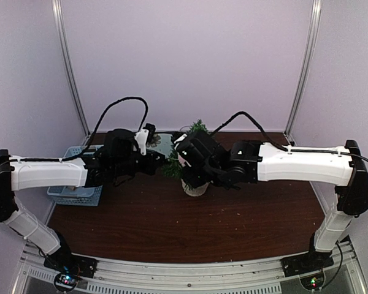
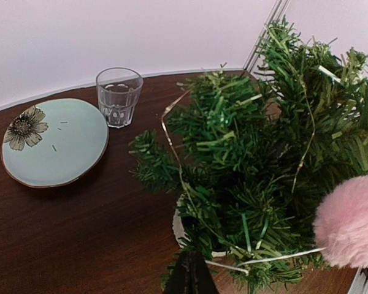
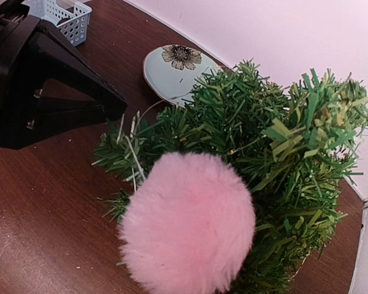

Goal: Decorate the small christmas tree

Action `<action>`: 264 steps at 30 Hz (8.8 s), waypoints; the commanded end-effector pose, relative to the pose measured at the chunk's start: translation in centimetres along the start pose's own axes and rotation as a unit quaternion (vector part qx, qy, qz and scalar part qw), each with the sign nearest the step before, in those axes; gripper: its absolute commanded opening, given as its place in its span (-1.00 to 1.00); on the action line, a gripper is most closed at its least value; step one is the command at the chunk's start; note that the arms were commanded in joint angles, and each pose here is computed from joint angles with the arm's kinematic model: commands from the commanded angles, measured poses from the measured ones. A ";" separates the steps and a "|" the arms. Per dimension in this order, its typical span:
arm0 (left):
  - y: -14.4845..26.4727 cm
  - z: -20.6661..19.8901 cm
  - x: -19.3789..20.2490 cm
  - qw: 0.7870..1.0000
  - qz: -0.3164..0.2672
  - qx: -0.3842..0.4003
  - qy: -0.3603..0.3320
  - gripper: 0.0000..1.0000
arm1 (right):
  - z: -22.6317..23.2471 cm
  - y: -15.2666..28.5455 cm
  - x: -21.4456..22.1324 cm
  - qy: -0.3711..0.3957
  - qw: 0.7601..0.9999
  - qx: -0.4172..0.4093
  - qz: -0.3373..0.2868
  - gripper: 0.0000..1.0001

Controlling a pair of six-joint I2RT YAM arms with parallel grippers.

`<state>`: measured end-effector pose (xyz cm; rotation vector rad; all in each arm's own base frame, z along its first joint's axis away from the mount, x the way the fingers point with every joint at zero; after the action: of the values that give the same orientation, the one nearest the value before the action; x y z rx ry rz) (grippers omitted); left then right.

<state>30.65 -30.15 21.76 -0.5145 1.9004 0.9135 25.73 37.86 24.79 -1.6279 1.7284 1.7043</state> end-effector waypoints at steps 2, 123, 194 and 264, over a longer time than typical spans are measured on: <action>-0.5 0.7 -0.6 1.000 -0.010 -0.011 0.010 -1.00 | -1.0 1.1 0.0 -0.007 1.000 0.009 -0.005 -1.00; 16.6 24.8 3.4 0.893 -0.043 -0.351 0.279 0.24 | -16.9 3.5 6.7 -0.326 0.935 -0.109 -0.092 0.17; 9.4 16.0 5.5 0.974 -0.031 -0.130 0.180 -0.10 | -10.2 -17.4 10.7 -0.533 0.769 -0.352 -0.002 -0.42; 0.1 7.1 11.8 0.971 -0.023 -0.019 0.236 -0.23 | -0.6 -11.7 12.7 -0.533 0.749 -0.393 0.010 -0.74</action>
<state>27.74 -22.59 7.36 -0.8191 2.2869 0.9969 29.90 34.95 7.50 -0.3503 0.4562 2.7817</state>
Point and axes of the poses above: each gripper's point midway between its finger pads, its own y axis back along the fingers, its own z axis along the line the jaws close on, x = y × z, the point moved 3 cm from there along y, back along the fingers, and after that the axes turned 1 degree about -y, right-handed, at the moved point
